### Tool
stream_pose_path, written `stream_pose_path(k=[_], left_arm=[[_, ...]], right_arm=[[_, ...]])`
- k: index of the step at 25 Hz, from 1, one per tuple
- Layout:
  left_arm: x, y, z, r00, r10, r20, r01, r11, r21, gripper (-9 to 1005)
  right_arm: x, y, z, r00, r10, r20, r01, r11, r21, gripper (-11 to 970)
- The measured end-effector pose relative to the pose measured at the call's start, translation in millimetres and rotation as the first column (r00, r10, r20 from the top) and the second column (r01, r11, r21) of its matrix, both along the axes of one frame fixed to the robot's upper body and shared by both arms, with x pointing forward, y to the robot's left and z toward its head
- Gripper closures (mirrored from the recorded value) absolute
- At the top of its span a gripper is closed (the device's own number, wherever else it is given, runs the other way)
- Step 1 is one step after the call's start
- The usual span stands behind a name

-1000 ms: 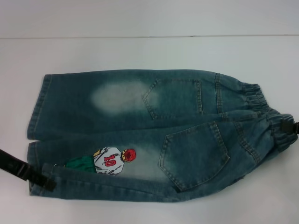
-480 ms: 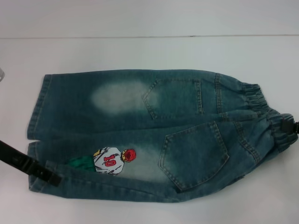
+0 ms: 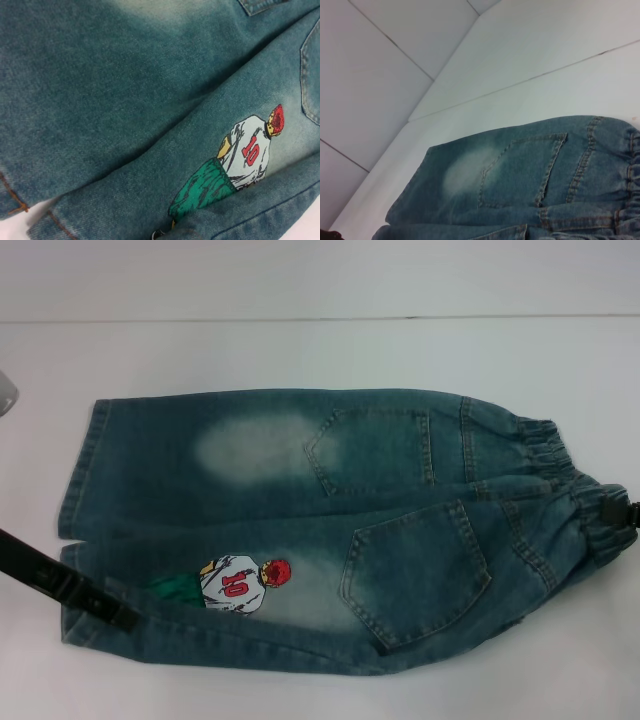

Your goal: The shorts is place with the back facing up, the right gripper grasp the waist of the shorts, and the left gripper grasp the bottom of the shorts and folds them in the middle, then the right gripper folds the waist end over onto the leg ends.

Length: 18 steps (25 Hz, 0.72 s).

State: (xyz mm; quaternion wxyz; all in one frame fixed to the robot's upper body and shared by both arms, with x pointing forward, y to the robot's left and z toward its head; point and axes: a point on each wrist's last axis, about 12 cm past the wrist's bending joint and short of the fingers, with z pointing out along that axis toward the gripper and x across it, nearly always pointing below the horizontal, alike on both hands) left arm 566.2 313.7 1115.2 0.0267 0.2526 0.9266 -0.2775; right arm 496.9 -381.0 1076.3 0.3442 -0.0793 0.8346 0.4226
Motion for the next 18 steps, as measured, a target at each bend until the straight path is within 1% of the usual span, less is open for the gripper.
stream_pose_path(k=[8, 18], left_arm=[[-0.7, -1.1, 0.7, 1.0, -0.005, -0.005, 0.005, 1.0, -0.006, 385], [3.2, -3.3, 1.4, 1.0, 0.005, 0.007, -0.005, 1.0, 0.002, 390]], right_arm=[[0.5, 0.6, 0.2, 1.0, 0.004, 0.0, -0.004, 1.0, -0.001, 859], [1.0, 0.8, 0.4, 1.0, 0.005, 0.001, -0.005, 1.0, -0.001, 856]])
